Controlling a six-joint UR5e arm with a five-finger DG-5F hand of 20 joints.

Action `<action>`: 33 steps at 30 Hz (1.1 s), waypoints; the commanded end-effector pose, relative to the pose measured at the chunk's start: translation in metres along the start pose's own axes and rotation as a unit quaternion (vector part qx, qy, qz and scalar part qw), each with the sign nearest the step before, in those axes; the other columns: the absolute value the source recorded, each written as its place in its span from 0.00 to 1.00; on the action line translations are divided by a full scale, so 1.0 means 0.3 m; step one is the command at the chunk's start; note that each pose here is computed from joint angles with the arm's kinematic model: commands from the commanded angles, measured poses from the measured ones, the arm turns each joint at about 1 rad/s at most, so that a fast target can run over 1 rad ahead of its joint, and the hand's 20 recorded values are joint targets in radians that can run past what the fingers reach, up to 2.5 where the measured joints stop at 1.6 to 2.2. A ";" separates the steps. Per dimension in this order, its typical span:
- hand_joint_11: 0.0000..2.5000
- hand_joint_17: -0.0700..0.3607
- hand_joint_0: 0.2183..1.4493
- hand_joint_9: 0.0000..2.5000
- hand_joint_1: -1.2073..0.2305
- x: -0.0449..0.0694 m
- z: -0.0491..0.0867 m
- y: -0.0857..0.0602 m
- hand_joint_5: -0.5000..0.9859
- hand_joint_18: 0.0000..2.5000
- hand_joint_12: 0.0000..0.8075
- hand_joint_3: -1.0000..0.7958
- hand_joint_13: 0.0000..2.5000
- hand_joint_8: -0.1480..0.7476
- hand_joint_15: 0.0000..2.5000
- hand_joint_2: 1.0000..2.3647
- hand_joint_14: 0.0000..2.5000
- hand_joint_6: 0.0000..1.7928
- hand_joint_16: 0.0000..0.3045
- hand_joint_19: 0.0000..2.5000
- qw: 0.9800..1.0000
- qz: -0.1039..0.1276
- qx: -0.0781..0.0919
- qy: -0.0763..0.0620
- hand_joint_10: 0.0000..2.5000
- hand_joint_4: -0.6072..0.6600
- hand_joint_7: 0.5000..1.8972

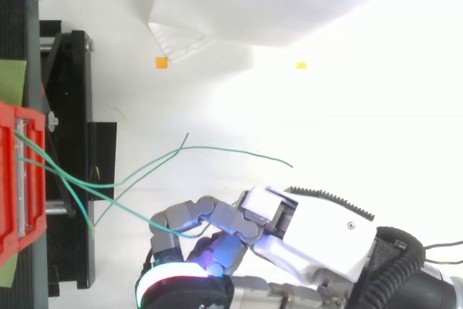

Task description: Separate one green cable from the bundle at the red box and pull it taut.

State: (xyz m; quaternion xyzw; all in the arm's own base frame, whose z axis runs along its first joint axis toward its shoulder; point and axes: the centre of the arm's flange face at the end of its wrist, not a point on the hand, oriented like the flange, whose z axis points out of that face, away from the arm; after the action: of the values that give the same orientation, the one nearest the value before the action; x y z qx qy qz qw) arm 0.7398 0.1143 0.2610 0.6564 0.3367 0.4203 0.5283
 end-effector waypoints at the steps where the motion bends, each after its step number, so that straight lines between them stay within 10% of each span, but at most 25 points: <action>1: 0.59 0.63 0.15 0.55 0.54 0.000 0.000 0.001 0.29 0.28 0.56 0.43 0.40 0.62 0.44 0.00 0.00 0.48 0.29 0.32 1.000 0.000 0.000 0.000 0.12 0.63 0.74; 7: 0.62 0.58 0.12 0.49 0.54 -0.001 -0.001 0.000 0.26 0.22 0.51 0.33 0.34 0.61 0.42 0.00 0.01 0.49 0.26 0.31 1.000 0.000 0.001 0.000 0.07 0.70 0.72; 33: 0.57 0.57 0.19 0.34 0.36 -0.003 0.001 0.001 0.20 0.11 0.49 0.47 0.23 0.66 0.36 0.01 0.01 0.50 0.26 0.27 1.000 0.002 0.002 0.000 0.12 0.85 0.61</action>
State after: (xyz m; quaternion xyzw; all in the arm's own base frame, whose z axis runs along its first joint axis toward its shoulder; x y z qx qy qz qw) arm 0.7397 0.1129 0.2609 0.6577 0.3365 0.4205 0.5267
